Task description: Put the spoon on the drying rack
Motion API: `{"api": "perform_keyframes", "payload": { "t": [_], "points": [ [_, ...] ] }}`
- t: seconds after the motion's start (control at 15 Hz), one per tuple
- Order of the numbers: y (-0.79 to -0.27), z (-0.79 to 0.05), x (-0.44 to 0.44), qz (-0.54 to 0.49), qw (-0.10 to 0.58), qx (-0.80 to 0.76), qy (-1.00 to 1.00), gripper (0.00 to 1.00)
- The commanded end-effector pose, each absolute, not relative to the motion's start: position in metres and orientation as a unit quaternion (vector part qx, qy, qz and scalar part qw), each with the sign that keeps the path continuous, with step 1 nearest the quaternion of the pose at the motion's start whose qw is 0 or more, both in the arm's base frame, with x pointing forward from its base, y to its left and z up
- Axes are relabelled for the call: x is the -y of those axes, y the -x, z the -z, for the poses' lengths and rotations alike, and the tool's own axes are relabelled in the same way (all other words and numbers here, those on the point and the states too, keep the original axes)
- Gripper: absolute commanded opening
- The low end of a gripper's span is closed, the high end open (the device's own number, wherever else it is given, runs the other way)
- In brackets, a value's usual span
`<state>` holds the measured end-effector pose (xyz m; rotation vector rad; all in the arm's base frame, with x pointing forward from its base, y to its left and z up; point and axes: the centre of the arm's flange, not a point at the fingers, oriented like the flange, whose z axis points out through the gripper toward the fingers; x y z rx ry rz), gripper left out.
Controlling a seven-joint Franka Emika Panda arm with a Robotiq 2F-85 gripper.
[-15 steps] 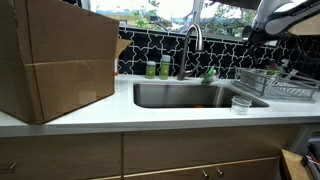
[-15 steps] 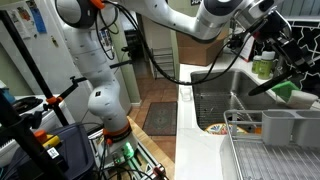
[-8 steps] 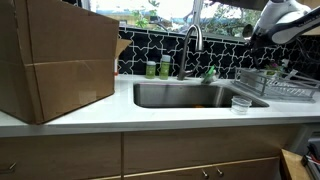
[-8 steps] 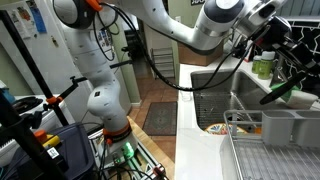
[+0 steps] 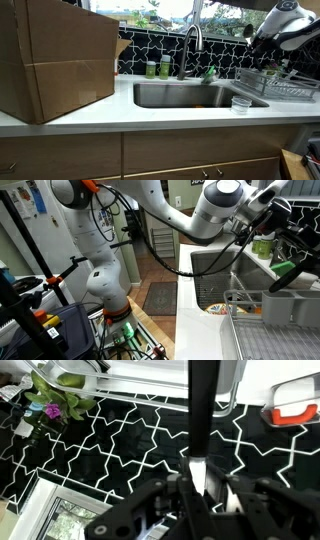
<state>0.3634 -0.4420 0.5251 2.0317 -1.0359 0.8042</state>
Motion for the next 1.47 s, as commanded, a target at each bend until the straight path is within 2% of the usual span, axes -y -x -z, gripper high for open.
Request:
{"api": "perform_keyframes", "payload": {
  "t": [0.0, 0.4, 1.4],
  "points": [
    [-0.357, -0.503, 0.437, -0.33, 0.351, 0.402, -0.779, 0.05],
    [-0.36, -0.483, 0.428, -0.345, 0.343, 0.409, -0.772, 0.05],
    [-0.356, -0.427, 0.429, -0.317, 0.372, 0.41, -0.77, 0.05]
  ]
}}
